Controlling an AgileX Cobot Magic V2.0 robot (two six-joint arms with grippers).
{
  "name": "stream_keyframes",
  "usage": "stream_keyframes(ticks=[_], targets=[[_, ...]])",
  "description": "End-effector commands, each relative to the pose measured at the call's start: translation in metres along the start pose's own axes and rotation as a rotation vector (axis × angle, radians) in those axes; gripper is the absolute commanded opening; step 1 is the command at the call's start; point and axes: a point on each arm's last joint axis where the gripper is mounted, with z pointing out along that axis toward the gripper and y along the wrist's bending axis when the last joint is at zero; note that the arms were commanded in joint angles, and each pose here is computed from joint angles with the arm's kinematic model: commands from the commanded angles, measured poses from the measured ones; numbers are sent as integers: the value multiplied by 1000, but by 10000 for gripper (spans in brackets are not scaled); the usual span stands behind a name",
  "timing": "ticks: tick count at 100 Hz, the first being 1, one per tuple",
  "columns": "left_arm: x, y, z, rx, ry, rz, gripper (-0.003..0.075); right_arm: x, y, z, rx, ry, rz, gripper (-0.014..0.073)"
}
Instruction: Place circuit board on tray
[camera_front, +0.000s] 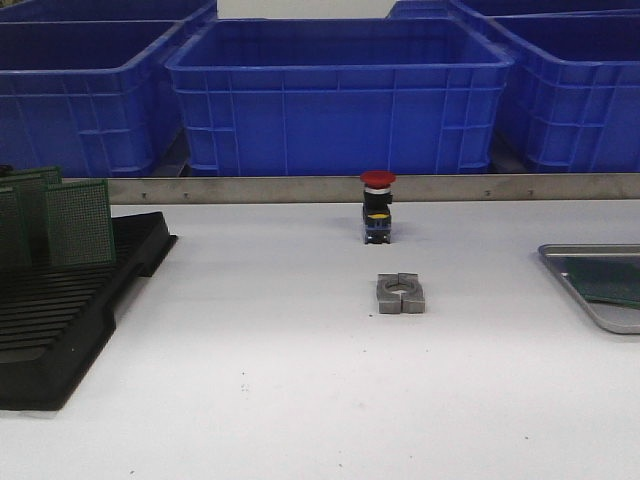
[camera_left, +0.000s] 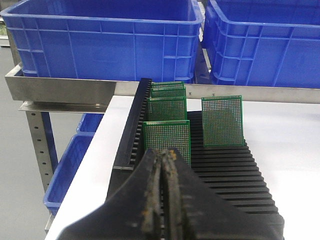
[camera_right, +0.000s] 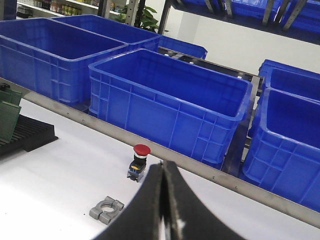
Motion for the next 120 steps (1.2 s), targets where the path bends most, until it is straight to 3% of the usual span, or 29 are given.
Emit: stream_keyframes(ticks=[1, 69, 98, 120], targets=[[-2, 0, -1, 8, -86, -10, -20, -10, -4, 0, 35, -40, 11, -55], [-2, 0, -1, 8, -86, -10, -20, -11, -6, 0, 55, -51, 11, -55], [-2, 0, -1, 8, -86, -10, -20, -5, -34, -4, 425, -135, -1, -55], [-2, 0, -1, 8, -86, -10, -20, 29, -35, -1, 524, -45, 12, -55]])
